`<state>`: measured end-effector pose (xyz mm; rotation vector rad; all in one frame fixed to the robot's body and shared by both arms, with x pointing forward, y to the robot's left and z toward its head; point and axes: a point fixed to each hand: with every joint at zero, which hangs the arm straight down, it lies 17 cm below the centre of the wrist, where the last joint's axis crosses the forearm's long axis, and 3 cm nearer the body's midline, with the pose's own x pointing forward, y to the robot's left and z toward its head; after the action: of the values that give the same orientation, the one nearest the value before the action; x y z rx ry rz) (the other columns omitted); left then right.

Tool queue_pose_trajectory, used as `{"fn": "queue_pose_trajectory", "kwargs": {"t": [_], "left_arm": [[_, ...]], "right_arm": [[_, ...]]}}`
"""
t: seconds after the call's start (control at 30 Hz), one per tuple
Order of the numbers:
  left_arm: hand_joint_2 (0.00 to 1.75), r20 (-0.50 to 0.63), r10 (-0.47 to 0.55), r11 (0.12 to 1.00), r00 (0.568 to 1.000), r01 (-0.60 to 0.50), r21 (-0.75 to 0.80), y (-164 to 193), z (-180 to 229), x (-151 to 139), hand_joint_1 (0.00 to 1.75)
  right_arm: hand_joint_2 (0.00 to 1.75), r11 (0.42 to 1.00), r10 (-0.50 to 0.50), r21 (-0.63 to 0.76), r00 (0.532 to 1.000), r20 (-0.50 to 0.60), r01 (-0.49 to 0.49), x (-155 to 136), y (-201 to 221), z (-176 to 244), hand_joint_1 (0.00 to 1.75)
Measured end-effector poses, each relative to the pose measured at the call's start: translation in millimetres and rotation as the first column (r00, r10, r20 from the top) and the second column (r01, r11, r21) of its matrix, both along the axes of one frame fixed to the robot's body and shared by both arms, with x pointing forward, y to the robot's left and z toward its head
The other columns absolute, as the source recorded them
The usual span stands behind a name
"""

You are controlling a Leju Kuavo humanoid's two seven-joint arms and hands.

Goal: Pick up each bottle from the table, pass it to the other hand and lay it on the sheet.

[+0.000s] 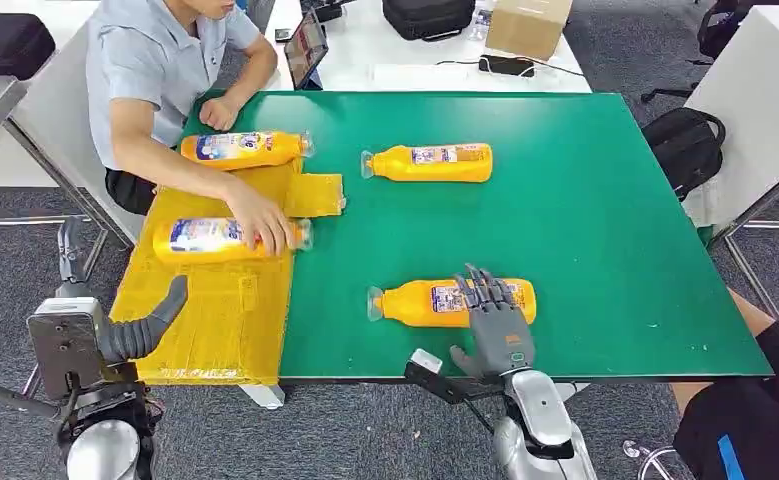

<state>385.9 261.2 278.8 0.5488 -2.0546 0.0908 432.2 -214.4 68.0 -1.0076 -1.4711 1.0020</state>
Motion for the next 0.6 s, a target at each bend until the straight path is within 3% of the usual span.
{"fn": "queue_pose_trajectory", "kwargs": {"t": [0.23, 0.6], "left_arm": [[1.75, -0.009, -0.037, 0.999, 0.999, 0.037, -0.021, -6.2, -3.8, 2.8, 0.00], [1.75, -0.033, -0.084, 0.995, 0.996, 0.082, -0.060, -15.3, -15.6, 11.7, 0.00]], "right_arm": [[1.75, 0.997, -0.063, -0.042, 0.996, -0.058, 0.061, 6.4, -40.2, -33.5, 0.00], [1.75, 0.992, -0.106, -0.071, 0.992, -0.075, 0.100, 27.3, -71.1, -47.1, 0.00]]}}
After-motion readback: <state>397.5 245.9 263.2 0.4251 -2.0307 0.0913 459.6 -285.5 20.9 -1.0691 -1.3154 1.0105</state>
